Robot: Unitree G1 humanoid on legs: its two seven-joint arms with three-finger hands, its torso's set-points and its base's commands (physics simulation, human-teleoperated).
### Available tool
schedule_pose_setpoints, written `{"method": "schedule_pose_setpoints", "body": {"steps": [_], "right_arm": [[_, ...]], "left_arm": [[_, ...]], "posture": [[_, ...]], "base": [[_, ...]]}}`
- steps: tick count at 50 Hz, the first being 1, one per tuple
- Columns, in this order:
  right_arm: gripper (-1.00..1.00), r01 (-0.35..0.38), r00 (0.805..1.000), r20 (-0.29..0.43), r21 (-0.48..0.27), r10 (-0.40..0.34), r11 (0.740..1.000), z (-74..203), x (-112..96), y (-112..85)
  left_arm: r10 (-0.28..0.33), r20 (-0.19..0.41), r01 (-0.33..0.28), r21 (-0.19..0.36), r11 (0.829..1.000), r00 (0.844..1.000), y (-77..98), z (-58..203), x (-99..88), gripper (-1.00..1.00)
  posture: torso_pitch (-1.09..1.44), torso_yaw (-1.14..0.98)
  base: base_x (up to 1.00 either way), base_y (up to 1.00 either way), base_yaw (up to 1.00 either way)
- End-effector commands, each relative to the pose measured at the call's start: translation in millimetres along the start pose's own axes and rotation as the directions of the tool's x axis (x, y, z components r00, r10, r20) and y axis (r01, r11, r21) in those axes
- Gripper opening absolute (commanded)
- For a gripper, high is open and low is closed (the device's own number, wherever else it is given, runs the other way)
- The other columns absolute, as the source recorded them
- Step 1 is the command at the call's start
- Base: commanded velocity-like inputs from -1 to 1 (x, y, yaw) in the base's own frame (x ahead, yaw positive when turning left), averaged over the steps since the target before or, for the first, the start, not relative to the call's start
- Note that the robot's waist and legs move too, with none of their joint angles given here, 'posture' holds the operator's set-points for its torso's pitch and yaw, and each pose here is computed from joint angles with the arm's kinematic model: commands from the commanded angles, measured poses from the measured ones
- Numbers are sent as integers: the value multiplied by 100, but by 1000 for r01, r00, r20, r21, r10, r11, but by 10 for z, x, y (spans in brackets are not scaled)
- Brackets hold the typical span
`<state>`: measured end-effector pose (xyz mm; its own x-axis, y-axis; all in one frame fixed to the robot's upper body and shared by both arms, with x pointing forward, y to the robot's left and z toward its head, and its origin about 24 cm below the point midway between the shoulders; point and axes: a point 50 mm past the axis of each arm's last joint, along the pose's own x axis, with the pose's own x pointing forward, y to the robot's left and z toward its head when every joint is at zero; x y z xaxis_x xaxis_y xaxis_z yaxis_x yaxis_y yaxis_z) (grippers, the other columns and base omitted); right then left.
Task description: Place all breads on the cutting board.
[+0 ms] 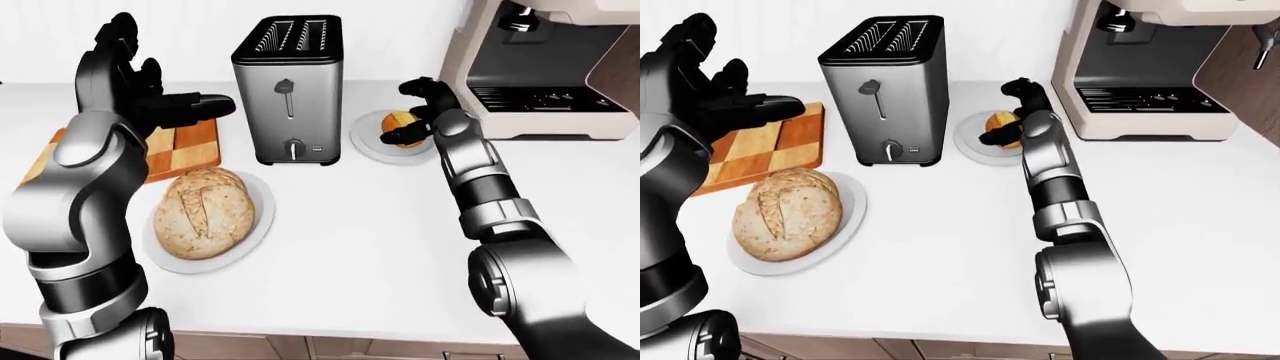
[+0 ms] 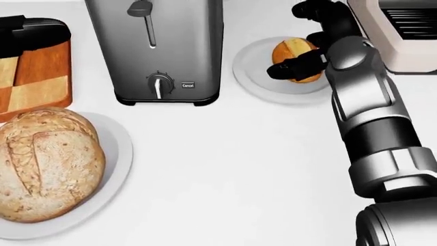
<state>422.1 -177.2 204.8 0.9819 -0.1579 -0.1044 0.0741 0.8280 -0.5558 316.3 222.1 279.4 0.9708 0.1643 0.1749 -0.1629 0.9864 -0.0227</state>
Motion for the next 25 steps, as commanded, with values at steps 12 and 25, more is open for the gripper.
{"method": "schedule_pose_setpoints", "body": {"steps": [12,25], "right_arm": [[37,63,992,114,-43,-57,997,270,-29,-102],[36,71,991,123,-82,-60,994,268,-30,-62]], "left_arm": [[1,88,-1,-6,1000,996,0,178,-21,100],[3,85,-3,-9,1000,996,4,158,-26,100]], "posture": [[0,0],[0,0]], "base": [[0,0,0],[0,0,0]]}}
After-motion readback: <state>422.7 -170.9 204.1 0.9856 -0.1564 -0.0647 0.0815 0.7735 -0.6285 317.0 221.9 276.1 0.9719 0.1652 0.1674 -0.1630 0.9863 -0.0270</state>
